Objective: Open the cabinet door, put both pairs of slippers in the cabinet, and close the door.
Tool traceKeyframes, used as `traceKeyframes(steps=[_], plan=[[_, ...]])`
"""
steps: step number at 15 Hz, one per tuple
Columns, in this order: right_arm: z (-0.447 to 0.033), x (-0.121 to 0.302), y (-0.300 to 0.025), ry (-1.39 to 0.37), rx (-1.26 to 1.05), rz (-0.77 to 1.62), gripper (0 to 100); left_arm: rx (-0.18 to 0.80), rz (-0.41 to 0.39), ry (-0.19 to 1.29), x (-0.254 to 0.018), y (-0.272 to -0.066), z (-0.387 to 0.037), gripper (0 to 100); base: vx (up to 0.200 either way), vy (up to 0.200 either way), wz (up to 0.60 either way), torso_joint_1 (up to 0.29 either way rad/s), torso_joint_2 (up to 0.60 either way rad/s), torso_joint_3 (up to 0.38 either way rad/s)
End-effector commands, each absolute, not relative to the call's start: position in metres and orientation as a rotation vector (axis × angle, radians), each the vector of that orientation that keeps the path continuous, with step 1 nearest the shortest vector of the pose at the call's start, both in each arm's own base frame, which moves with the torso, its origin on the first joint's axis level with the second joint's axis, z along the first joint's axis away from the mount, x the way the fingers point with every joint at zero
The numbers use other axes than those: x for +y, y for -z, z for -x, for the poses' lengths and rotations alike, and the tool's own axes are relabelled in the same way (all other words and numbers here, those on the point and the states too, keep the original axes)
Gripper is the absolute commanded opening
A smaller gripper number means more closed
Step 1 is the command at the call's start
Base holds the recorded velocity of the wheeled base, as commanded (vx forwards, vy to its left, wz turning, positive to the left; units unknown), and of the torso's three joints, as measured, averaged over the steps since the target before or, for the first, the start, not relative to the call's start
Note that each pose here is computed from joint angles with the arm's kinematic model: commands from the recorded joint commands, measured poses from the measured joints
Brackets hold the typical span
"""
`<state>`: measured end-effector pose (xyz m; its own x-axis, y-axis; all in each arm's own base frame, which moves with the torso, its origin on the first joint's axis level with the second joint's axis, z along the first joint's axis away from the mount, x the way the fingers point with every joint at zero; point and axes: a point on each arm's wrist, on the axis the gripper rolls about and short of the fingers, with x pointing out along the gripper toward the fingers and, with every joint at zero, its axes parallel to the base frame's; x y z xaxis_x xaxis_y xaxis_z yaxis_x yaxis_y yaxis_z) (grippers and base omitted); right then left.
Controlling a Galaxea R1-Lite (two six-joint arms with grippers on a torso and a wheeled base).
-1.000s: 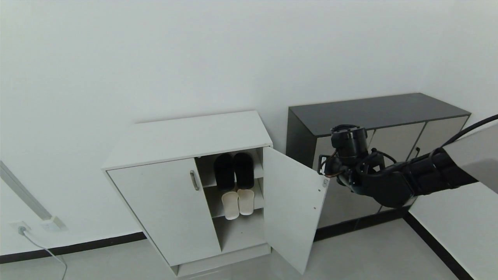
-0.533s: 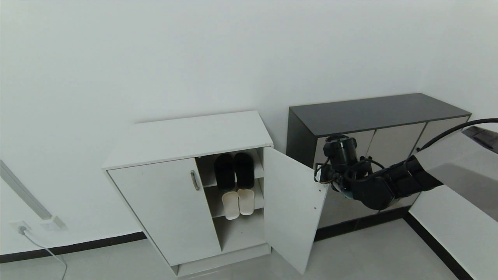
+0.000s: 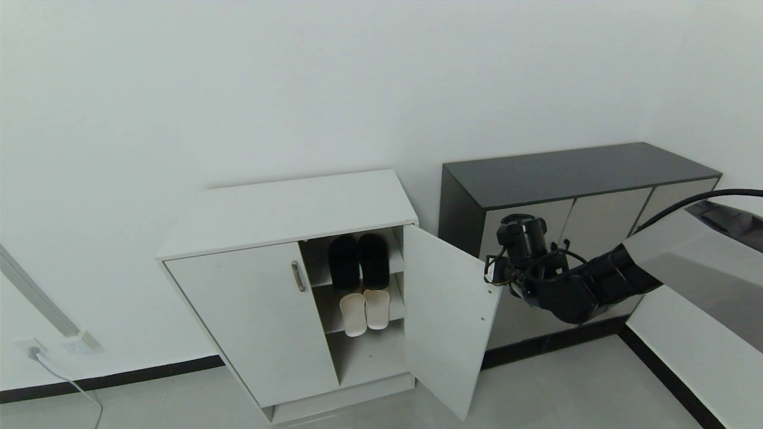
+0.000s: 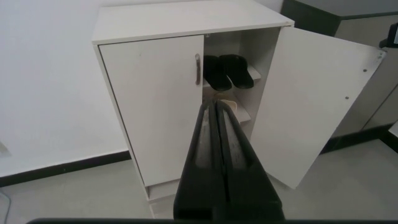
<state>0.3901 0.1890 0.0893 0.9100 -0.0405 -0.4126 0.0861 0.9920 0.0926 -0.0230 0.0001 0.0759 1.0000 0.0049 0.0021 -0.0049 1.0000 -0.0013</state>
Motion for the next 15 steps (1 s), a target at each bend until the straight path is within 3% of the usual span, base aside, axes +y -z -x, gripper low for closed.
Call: traceKeyframes(steps=[1, 7, 15], plan=[[-0.39, 0.19, -0.086, 0.063, 0.429, -0.106, 0, -0.002, 0.002, -0.006, 0.0, -0.076, 0.023, 0, 0.0, 0.0, 0.0, 0.0, 0.0, 0.0], [-0.382, 0.199, -0.085, 0.041, 0.442, -0.093, 0, -0.002, 0.002, -0.006, 0.0, -0.076, 0.023, 0, 0.0, 0.0, 0.0, 0.0, 0.0, 0.0], [-0.304, 0.263, -0.1, -0.182, 0.464, -0.08, 0, -0.002, 0.006, -0.006, 0.0, -0.076, 0.023, 0, 0.0, 0.0, 0.0, 0.0, 0.0, 0.0]])
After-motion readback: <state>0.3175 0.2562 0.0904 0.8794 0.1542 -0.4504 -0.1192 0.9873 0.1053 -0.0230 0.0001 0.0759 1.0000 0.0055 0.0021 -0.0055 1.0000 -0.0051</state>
